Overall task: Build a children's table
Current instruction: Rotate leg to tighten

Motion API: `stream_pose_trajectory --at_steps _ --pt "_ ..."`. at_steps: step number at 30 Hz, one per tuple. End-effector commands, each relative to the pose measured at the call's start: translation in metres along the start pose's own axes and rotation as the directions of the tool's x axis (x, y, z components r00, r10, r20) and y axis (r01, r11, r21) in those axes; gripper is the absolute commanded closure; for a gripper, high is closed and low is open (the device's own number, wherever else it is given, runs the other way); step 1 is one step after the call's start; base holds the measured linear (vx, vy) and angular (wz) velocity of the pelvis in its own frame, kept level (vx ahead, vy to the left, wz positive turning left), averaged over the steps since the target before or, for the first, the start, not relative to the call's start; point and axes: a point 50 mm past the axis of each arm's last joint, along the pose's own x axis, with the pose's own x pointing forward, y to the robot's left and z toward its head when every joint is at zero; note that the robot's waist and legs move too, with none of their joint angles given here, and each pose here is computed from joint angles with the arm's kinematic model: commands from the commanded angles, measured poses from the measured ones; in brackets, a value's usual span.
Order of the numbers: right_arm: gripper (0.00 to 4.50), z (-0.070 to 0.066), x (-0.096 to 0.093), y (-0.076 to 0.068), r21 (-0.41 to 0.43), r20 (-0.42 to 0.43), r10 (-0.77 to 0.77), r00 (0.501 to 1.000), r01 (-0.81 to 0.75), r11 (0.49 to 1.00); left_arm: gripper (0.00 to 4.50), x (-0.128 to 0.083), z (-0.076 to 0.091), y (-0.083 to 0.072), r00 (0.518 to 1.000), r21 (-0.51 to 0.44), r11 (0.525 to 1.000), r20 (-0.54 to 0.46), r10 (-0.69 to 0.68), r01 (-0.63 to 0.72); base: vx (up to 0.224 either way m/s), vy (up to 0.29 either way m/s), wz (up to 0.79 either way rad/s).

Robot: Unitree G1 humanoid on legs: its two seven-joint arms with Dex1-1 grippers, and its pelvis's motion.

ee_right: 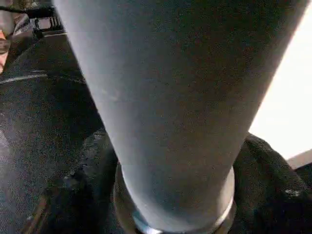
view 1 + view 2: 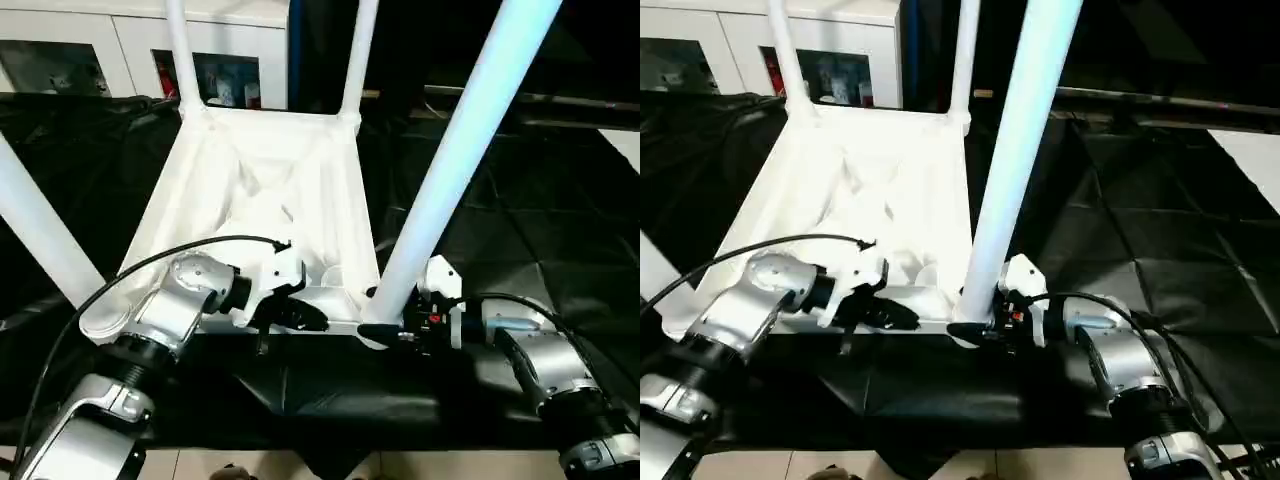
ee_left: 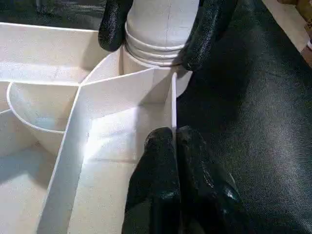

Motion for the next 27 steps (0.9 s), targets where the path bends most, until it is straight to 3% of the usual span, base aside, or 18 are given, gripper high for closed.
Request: stream_pose_trajectory --at_steps 1,3,6,7,10,11,12,13,14,15,19,20,25,27 --pt "1.73 0.002 0.004 0.002 -0.001 0.009 0.023 1.0 -0.023 1.0 4.5 0.009 -0.005 -0.006 0.999 -0.009 0.999 -0.013 -0.04 0.04 0.0 0.0 0.0" --pt "1.76 0.001 0.005 0.002 0.009 0.015 0.006 1.0 -0.007 1.0 4.5 0.01 -0.004 -0.005 1.0 -0.009 1.0 -0.01 -0.021 0.021 0.0 0.0 0.0" --pt "1.78 -0.009 0.012 -0.003 0.037 -0.007 -0.136 0.991 0.136 0.99 4.5 0.021 -0.001 0.002 0.995 -0.015 0.995 0.002 0.099 -0.099 0.0 0.0 0.0" --pt "1.78 -0.016 0.016 -0.007 0.05 -0.043 -0.237 0.971 0.239 0.97 4.5 0.028 0.001 0.007 0.987 -0.02 0.987 -0.004 0.159 -0.159 0.0 0.0 0.0" --pt "1.79 -0.02 0.021 -0.009 0.074 -0.059 -0.32 0.946 0.324 0.943 4.5 0.035 0.003 0.009 0.98 -0.024 0.98 -0.009 0.197 -0.197 0.0 0.0 0.0" --pt "1.79 -0.023 0.025 -0.013 0.105 -0.069 -0.404 0.912 0.409 0.906 4.5 0.042 0.006 0.011 0.975 -0.028 0.975 -0.007 0.223 -0.223 0.0 0.0 0.0" --pt "1.8 -0.027 0.033 -0.017 0.161 -0.095 -0.531 0.842 0.539 0.827 4.5 0.056 0.012 0.012 0.966 -0.041 0.965 0.001 0.26 -0.259 0.0 0.0 0.0" --pt "1.8 -0.027 0.033 -0.017 0.161 -0.095 -0.531 0.842 0.539 0.827 4.5 0.056 0.012 0.012 0.966 -0.041 0.965 0.001 0.26 -0.259 0.0 0.0 0.0" --pt "1.8 -0.028 0.039 -0.017 0.176 -0.115 -0.582 0.805 0.593 0.786 4.5 0.067 0.018 0.011 0.965 -0.042 0.965 0.011 0.26 -0.26 0.0 0.0 0.0" --pt "1.8 -0.027 0.046 -0.016 0.177 -0.118 -0.594 0.796 0.605 0.776 4.5 0.074 0.023 0.009 0.968 -0.037 0.968 0.02 0.249 -0.248 0.0 0.0 0.0" --pt "1.8 -0.016 0.067 -0.009 0.17 -0.07 -0.57 0.819 0.573 0.802 4.5 0.092 0.035 0.003 0.977 -0.016 0.978 0.049 0.208 -0.207 0.0 0.0 0.0" --pt "1.24 -0.013 0.071 -0.007 0.161 -0.041 -0.552 0.833 0.551 0.819 4.5 0.093 0.036 0.002 0.979 -0.009 0.981 0.054 0.196 -0.196 0.0 0.0 0.0" --pt "0.89 -0.006 0.071 -0.009 0.15 0.003 -0.545 0.838 0.538 0.829 4.5 0.088 0.031 0.003 0.981 -0.005 0.982 0.037 0.191 -0.191 0.0 0.0 0.0" --pt "0.68 -0.001 0.064 -0.012 0.13 0.027 -0.495 0.869 0.488 0.863 4.5 0.08 0.025 0.003 0.985 -0.008 0.985 0.025 0.171 -0.17 0.0 0.0 0.0"
